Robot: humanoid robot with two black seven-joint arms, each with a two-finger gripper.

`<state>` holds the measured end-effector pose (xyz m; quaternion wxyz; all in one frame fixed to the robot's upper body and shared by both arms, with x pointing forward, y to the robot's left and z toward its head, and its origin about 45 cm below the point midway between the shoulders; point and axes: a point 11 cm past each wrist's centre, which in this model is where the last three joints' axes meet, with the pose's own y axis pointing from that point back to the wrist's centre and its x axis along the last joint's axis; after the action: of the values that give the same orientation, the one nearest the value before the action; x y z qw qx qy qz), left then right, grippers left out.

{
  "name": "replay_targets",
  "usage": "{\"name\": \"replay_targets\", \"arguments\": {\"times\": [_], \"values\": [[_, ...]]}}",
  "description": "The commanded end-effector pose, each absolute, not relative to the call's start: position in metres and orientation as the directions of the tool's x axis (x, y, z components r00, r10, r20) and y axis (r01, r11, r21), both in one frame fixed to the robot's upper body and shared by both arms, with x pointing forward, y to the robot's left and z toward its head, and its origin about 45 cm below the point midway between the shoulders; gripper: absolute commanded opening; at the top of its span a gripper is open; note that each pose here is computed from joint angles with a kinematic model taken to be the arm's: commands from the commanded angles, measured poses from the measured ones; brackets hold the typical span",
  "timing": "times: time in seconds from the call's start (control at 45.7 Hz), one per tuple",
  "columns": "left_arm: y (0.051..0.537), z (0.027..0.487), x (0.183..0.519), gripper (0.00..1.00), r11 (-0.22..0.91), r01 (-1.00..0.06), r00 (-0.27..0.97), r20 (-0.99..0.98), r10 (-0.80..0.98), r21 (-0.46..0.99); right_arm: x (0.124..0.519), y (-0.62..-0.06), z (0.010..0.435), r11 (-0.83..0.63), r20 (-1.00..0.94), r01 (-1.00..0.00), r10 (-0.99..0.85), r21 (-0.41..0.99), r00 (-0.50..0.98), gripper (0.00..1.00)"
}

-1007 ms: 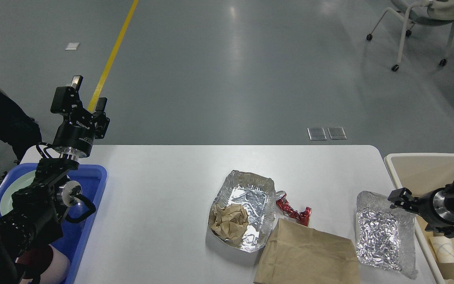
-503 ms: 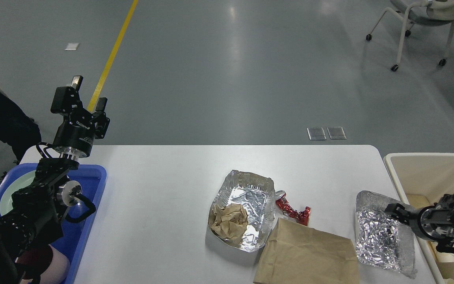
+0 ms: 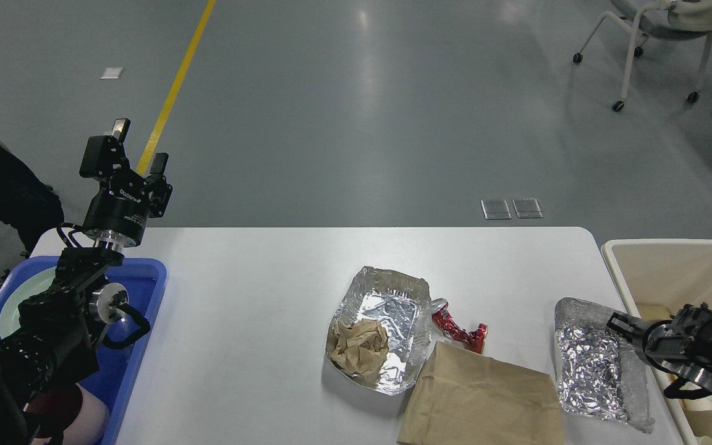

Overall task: Tidy desktop
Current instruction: 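Lift the foil packet and drop it into the white bin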

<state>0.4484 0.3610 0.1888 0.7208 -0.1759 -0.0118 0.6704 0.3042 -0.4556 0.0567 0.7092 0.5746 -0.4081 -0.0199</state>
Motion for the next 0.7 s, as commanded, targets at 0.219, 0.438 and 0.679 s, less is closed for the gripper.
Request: {"name": "replay_targets", "arguments": {"times": [0.219,0.438,0.679], "values": [[0.361,0.189,0.448,0.96,0.039,-0.963,0.1,-0.218,0.971,-0.268,0.327,-0.443,0.067,0.327,0.6,-0.508,-0.523,0.797,0.605,0.0],[0.361,0.189,0.448,0.96,0.039,-0.962,0.101,-0.219,0.971,-0.269,0.368,-0.434,0.103,0.317,0.662,-0.599,-0.522,0.736,0.538,0.0],[0.361,0.189,0.448,0.96,0.04,-0.963,0.101,-0.219,0.971,-0.268,0.399,-0.414,0.137,0.268,0.672,-0.652,-0.538,0.709,0.51,0.0]]}}
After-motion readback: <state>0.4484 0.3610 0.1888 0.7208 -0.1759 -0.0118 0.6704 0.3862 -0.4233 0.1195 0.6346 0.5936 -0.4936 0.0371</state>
